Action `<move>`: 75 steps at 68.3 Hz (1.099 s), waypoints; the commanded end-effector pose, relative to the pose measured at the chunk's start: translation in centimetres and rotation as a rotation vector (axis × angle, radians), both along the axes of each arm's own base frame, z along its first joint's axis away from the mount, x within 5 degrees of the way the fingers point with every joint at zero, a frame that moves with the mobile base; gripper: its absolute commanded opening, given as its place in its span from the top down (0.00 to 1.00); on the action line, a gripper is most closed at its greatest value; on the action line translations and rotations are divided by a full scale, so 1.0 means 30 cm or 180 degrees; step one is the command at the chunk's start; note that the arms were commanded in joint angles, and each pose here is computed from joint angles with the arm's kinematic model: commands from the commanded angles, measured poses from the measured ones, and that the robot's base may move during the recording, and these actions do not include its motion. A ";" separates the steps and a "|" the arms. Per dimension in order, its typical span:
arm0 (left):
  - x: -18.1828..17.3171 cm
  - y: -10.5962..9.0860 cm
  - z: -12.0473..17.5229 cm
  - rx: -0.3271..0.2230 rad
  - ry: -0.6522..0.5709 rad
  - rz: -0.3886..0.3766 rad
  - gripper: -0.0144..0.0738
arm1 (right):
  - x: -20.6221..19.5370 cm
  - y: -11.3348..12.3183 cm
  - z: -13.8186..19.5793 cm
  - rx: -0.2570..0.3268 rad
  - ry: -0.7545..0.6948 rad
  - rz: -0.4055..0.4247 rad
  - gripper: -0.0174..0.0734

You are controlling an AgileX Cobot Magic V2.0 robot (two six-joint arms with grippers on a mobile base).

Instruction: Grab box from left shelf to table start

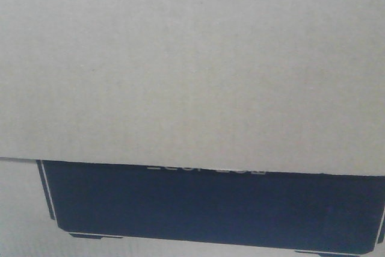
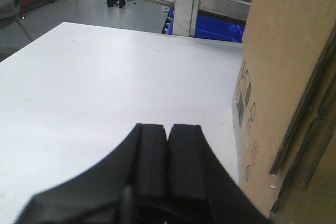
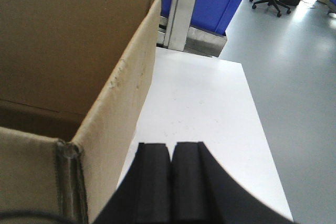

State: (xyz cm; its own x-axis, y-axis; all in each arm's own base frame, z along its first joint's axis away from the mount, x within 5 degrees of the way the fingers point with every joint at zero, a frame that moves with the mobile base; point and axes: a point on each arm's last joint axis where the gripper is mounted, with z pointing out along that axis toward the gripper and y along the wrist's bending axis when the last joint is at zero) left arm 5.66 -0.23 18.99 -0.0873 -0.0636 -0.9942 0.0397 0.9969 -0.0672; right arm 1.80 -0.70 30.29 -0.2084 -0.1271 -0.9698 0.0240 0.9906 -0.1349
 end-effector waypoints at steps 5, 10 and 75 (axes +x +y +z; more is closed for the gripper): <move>-0.004 -0.001 0.042 -0.0045 -0.0436 -0.0002 0.95 | 0.001 -0.001 0.049 -0.0060 -0.0293 0.0004 0.75; -0.004 -0.001 0.042 -0.0045 -0.0436 -0.0002 0.95 | 0.001 -0.001 0.049 -0.0060 -0.0293 0.0004 0.75; -0.004 -0.001 0.041 -0.0045 -0.0429 -0.0002 0.95 | 0.073 0.014 -0.058 0.0066 -0.0515 0.0081 0.75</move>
State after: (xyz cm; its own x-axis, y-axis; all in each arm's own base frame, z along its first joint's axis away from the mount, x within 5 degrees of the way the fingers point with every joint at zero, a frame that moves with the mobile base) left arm 5.68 -0.23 19.18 -0.0653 -0.0686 -0.9955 0.0383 0.9967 -0.0712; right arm 3.31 -0.47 28.03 -0.1856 -0.1231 -0.9749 0.0123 0.9918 -0.1276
